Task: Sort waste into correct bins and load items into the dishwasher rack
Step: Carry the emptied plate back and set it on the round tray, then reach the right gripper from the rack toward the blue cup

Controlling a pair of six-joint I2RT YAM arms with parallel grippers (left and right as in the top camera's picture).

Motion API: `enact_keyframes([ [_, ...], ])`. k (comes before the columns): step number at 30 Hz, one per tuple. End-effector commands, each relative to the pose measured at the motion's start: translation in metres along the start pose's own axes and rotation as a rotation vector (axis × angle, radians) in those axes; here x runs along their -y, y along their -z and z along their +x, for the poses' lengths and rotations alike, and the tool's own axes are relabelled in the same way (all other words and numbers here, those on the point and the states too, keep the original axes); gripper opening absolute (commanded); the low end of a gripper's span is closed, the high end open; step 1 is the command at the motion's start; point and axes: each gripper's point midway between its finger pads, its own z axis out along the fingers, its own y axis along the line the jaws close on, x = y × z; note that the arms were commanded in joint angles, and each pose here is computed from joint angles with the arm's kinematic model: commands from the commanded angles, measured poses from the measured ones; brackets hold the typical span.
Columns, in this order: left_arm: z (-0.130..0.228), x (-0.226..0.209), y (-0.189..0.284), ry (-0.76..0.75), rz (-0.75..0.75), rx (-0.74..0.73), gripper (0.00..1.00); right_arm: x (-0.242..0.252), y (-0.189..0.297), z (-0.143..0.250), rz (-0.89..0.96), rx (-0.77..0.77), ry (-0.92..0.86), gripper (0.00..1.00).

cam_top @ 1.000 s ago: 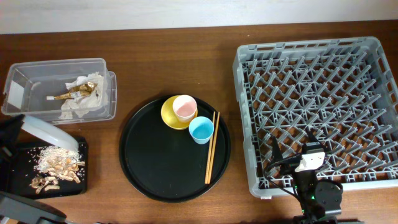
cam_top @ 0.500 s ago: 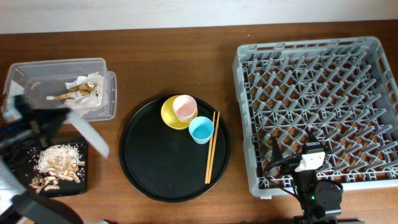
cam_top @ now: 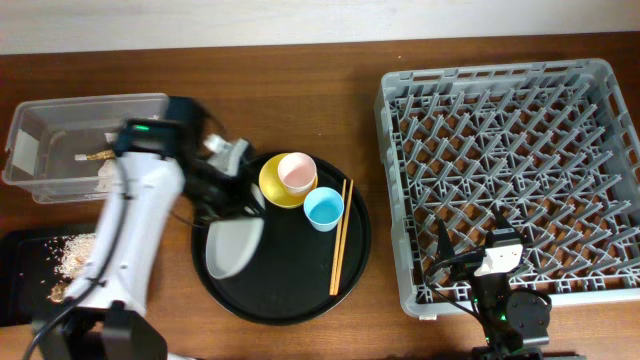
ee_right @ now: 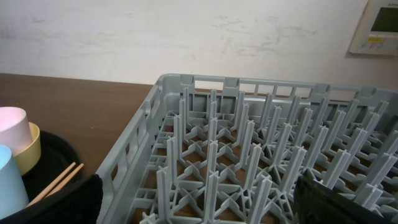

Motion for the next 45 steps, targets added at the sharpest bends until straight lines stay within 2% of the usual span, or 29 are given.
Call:
enact_keyframes([
  [1,0.025,-0.011,-0.038,-0.014,-0.222,-0.068,0.0,0.003,0.0,0.003,0.015,-0.005,0.006,0.98],
  [6,0.035,-0.032,-0.065,0.043,-0.491,-0.023,0.0,0.003,0.0,0.003,0.015,-0.005,0.006,0.98],
  [10,0.032,-0.02,-0.074,-0.011,-0.507,0.009,0.01,0.003,0.0,0.003,0.015,-0.005,0.006,0.98],
  [12,0.03,-0.013,-0.078,-0.038,-0.497,0.023,0.2,0.003,0.0,0.003,0.015,-0.005,0.006,0.98],
  [14,0.028,-0.01,-0.079,-0.046,-0.485,0.029,0.31,0.003,0.0,0.003,0.015,-0.005,0.006,0.98],
  [19,0.02,0.0,-0.069,-0.049,-0.469,0.058,0.31,0.003,0.0,0.003,0.015,-0.005,0.006,0.98],
  [22,0.004,0.003,-0.035,-0.028,-0.504,0.128,0.31,0.003,0.0,0.003,0.015,-0.005,0.006,0.98],
  [24,-0.01,0.0,0.009,0.014,-0.539,0.221,0.29,0.003,0.0,0.003,0.015,-0.005,0.006,0.98],
  [28,-0.032,-0.011,0.098,0.149,-0.492,0.454,0.31,0.003,0.0,0.003,0.015,-0.005,0.006,0.98],
  [29,-0.034,-0.019,0.117,0.191,-0.484,0.506,0.34,0.003,0.0,0.003,0.015,-0.005,0.006,0.98],
  [31,-0.031,-0.044,0.154,0.297,-0.481,0.604,0.99,0.003,0.0,0.003,0.015,-0.005,0.006,0.98],
  [33,-0.017,-0.077,0.183,0.43,-0.487,0.665,0.99,0.003,0.0,0.003,0.015,-0.005,0.006,0.98],
  [37,0.016,-0.117,0.2,0.621,-0.485,0.648,0.99,0.003,0.0,0.003,0.015,-0.005,0.006,0.98],
  [45,0.023,-0.127,0.204,0.671,-0.485,0.646,0.99,0.003,0.0,0.003,0.015,-0.005,0.006,0.98],
])
